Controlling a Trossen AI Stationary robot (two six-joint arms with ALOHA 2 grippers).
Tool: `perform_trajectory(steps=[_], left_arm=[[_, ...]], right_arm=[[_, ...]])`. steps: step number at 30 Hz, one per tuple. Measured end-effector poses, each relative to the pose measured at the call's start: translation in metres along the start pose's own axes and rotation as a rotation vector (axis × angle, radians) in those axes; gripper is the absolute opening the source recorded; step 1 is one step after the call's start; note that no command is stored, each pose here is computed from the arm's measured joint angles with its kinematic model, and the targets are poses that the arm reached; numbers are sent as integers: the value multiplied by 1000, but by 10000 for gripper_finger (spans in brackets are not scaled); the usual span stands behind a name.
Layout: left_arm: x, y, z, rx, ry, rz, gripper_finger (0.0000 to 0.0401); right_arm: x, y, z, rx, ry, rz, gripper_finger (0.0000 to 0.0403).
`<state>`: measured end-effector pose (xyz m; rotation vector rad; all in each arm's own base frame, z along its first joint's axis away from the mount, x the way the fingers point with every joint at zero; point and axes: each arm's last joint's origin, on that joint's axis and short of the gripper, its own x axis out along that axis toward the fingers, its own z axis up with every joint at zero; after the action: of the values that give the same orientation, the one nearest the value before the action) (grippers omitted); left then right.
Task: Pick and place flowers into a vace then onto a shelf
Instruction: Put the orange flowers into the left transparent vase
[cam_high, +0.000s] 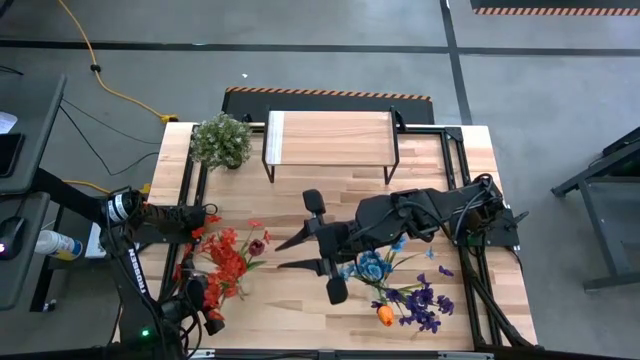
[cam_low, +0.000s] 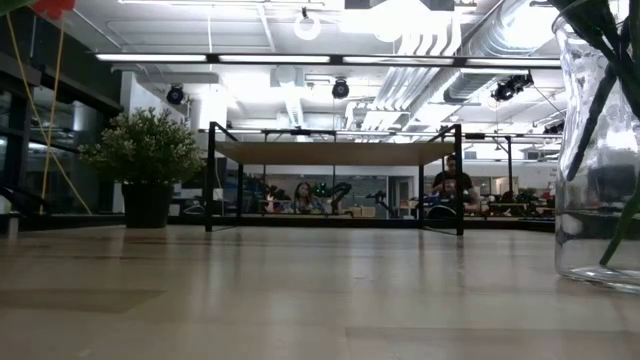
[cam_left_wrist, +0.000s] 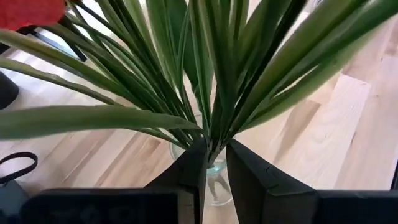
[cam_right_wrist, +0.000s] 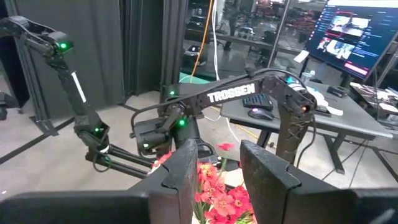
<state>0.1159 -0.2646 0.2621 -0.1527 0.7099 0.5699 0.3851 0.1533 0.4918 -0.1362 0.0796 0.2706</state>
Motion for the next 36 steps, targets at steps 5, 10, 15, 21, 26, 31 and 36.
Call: perform_trajectory(steps=[5,10,15,21,26,31,36], left_arm=[[0,0,0,-1,1,0,95],[0,0,-1,-4,44,14,95],[0,0,-2,-14,69,18,95],[0,-1,-2,-40,65,11,95],[-1,-3,0,-56,28,-16,95],[-10,-7,8,-95,41,-53,95],[-15,-11,11,-132,81,-80,95]], right_arm=[[0,1,0,0,-2,16,114],[0,3,0,2,-3,27,114],[-1,6,1,-1,-4,35,114],[-1,6,0,-2,5,35,114],[-1,6,-1,-3,14,34,114],[-1,6,-2,-4,20,35,114],[-1,6,-3,-6,30,36,114]])
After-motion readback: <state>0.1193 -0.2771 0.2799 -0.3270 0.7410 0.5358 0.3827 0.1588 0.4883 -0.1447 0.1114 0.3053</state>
